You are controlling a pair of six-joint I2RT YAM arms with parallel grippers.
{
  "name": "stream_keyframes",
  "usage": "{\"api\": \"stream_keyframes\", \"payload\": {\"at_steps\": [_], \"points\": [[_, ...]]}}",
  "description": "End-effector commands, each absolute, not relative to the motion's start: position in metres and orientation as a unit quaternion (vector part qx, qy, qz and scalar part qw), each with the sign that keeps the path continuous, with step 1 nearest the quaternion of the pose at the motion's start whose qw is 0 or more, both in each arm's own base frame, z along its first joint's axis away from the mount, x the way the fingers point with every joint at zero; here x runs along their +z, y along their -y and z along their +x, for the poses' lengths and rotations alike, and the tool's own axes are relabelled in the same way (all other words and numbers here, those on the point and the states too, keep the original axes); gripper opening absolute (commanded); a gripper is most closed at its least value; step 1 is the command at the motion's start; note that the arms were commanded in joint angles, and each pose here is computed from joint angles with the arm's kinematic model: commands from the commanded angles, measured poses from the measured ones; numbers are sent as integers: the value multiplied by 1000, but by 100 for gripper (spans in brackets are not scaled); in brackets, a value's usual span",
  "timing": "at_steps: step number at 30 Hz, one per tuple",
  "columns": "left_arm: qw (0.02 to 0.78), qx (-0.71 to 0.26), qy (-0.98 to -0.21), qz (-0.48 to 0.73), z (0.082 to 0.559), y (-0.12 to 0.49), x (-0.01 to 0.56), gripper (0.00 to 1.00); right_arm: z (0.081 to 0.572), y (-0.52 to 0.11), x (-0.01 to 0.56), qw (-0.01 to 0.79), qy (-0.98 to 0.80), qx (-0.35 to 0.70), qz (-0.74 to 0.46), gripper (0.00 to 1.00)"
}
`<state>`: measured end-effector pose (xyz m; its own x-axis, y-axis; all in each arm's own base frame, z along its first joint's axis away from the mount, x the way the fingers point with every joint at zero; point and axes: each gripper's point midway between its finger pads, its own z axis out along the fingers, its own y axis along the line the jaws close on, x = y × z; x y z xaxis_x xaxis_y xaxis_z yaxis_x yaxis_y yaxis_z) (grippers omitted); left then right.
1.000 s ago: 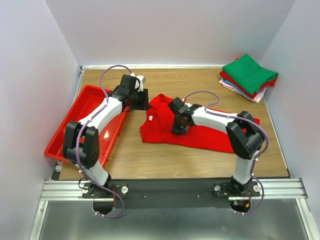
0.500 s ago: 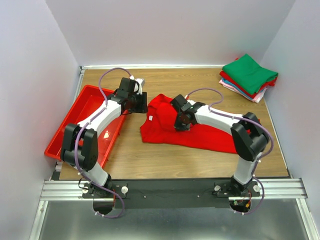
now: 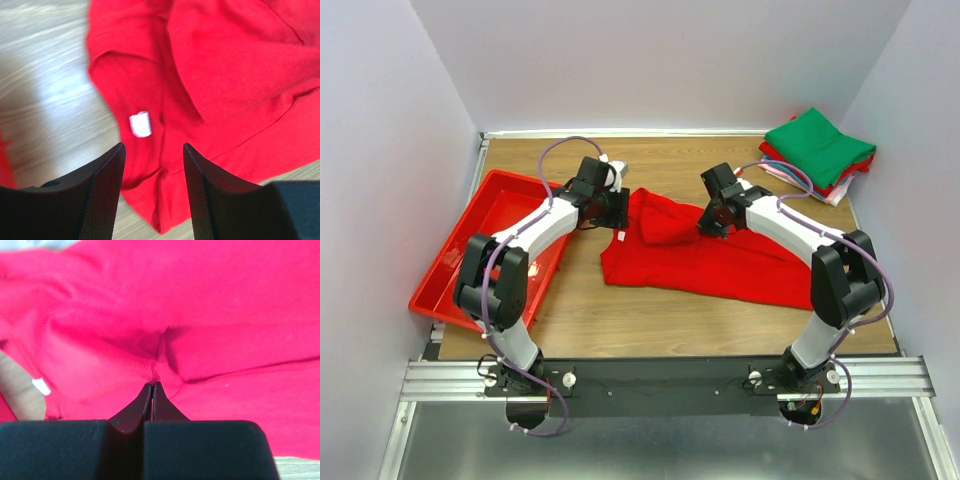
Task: Fold and stack the t-shirts
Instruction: Fold the tshirt
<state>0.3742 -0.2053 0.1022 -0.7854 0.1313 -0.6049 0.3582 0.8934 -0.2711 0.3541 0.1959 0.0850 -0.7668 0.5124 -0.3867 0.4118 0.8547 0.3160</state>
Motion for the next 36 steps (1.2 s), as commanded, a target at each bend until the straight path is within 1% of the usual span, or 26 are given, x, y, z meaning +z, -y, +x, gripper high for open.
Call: {"api": "stream_keyframes", "payload": {"at_steps": [1,7,10,14,19,22,29,36], "points": [[308,-208,-914,160,382,230,105,57,367,-170,76,238,-930,72,271,2],[289,-253,-899,211,367,269,102,56,381,-168,74,235,-929,73,276,2],[264,-288,-894,218,352,279,90,56,384,-170,74,236,-928,75,277,1],[226,-299,-901,217,337,285,68,56,384,-170,76,237,-928,77,277,2],[203,-278,-916,207,336,286,45,56,384,-172,79,237,-927,84,278,2],[197,-282,-916,206,336,288,40,56,385,-173,82,239,-926,87,279,2],[188,-317,-906,208,334,301,39,57,384,-174,81,235,-928,90,276,1],[186,-327,-902,210,334,305,41,56,384,-174,80,235,-928,87,274,2]]}}
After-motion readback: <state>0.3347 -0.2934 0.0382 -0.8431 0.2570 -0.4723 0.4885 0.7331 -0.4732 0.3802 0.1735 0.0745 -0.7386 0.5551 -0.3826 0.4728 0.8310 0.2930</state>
